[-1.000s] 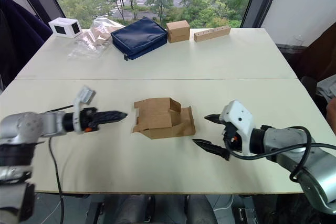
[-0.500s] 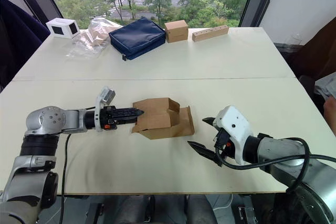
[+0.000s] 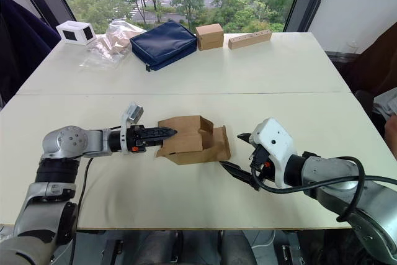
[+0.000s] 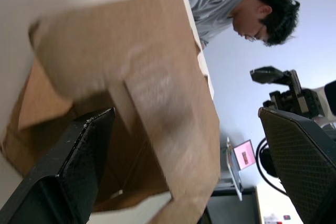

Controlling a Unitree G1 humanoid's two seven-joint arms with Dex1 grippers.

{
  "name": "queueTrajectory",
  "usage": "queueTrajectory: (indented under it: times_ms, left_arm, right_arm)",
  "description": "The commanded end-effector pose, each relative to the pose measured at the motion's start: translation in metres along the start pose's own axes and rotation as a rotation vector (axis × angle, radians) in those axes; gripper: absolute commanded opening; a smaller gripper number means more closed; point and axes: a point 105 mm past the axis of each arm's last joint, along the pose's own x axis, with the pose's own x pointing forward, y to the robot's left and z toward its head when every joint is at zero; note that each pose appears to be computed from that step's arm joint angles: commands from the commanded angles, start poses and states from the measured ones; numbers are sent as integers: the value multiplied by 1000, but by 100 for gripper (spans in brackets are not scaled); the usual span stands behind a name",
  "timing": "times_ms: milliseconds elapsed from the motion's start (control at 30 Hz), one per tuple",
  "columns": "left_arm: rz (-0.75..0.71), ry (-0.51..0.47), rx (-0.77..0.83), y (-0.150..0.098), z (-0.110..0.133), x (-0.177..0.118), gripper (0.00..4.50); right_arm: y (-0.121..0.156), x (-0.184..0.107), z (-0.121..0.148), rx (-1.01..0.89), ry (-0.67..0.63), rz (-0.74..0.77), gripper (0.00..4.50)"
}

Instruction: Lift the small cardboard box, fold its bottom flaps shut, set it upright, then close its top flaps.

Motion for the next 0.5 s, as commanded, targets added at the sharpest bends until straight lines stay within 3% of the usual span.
queueTrajectory:
  times_ms: [33, 133, 233, 500]
  left_arm:
    - [-29, 5, 21, -3, 4, 7, 450]
    - [-45, 22, 21, -4, 3, 12, 450]
    - [-42, 11, 21, -1, 6, 13, 382]
    - [-59, 26, 44, -2, 5, 14, 83]
  right_arm:
    - [1, -2, 6, -23, -23, -9, 430]
    - [2, -2, 6, -22, -25, -13, 430]
    - [3, -2, 5, -22, -24, -19, 450]
    - [3, -2, 1, -14, -17, -16, 450]
